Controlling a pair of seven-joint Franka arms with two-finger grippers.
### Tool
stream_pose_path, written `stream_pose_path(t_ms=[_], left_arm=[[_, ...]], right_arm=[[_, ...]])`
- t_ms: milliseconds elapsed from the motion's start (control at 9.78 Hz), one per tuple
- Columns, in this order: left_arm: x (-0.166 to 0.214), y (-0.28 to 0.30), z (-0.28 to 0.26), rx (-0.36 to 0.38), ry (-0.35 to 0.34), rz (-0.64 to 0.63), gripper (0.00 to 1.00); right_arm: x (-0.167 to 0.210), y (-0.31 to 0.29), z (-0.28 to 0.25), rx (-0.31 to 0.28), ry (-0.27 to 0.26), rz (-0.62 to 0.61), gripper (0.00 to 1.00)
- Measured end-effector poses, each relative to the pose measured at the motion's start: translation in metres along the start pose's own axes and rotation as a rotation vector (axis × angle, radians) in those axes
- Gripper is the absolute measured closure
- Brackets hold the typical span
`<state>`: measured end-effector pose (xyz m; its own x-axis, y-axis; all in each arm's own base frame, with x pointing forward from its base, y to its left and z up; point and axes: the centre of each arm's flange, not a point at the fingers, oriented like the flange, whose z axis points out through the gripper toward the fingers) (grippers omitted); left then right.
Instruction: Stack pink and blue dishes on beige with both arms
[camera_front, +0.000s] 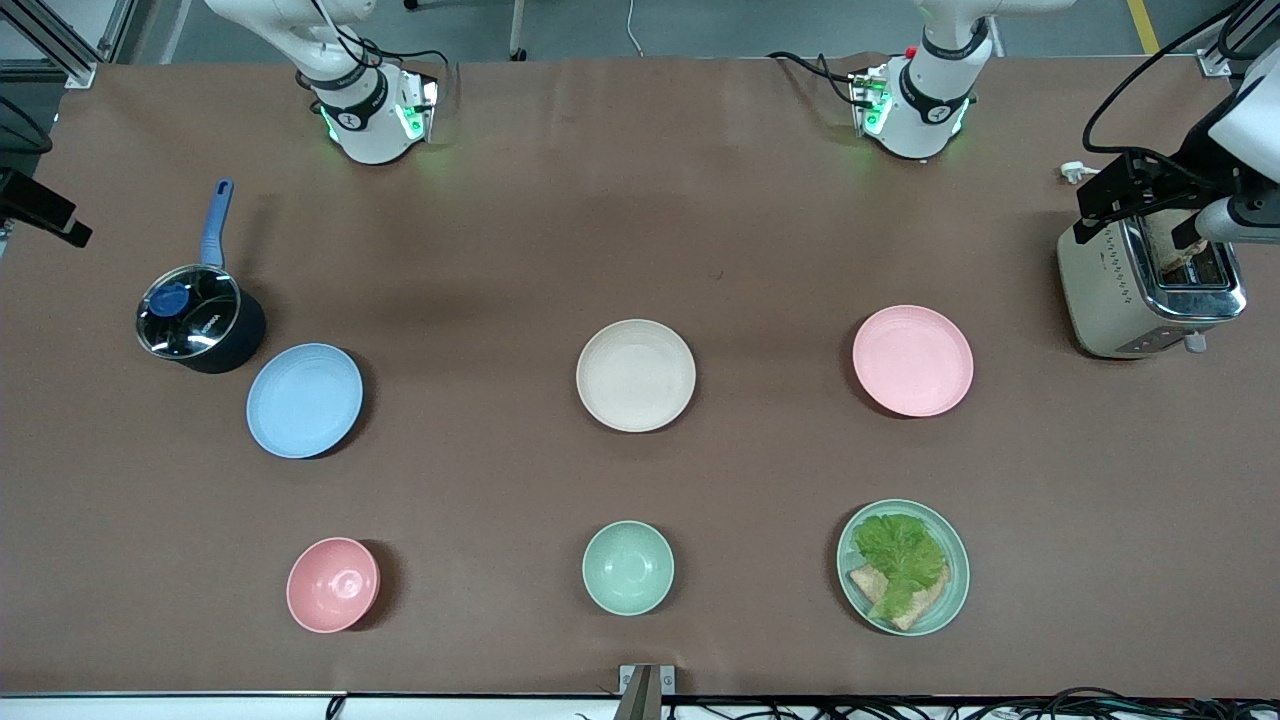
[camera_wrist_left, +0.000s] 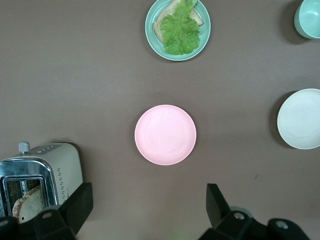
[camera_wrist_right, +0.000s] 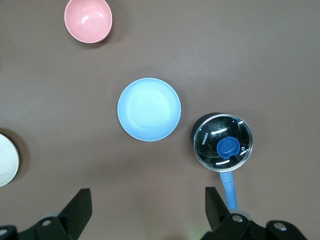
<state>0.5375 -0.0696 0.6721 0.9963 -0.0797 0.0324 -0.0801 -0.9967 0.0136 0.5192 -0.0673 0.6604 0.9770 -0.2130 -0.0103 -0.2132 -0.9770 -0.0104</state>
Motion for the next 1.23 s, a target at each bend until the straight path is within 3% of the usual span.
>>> stream_pose_path(t_ms=[716, 1023, 1227], left_arm=[[0.005, -0.024, 0.013, 0.001, -0.024, -0.043, 0.0], [0.035, -0.076, 0.085, -0.023, -0.077, -0.043, 0.01], [0.043, -0.107, 0.163, -0.087, -0.086, -0.005, 0.02]], right_arm=[[-0.001, 0.001, 0.001, -0.001, -0.011, 0.002, 0.0], [0.009, 0.002, 0.03, -0.003, -0.028, 0.005, 0.0], [0.032, 0.011, 0.11, 0.037, -0.079, -0.009, 0.0]])
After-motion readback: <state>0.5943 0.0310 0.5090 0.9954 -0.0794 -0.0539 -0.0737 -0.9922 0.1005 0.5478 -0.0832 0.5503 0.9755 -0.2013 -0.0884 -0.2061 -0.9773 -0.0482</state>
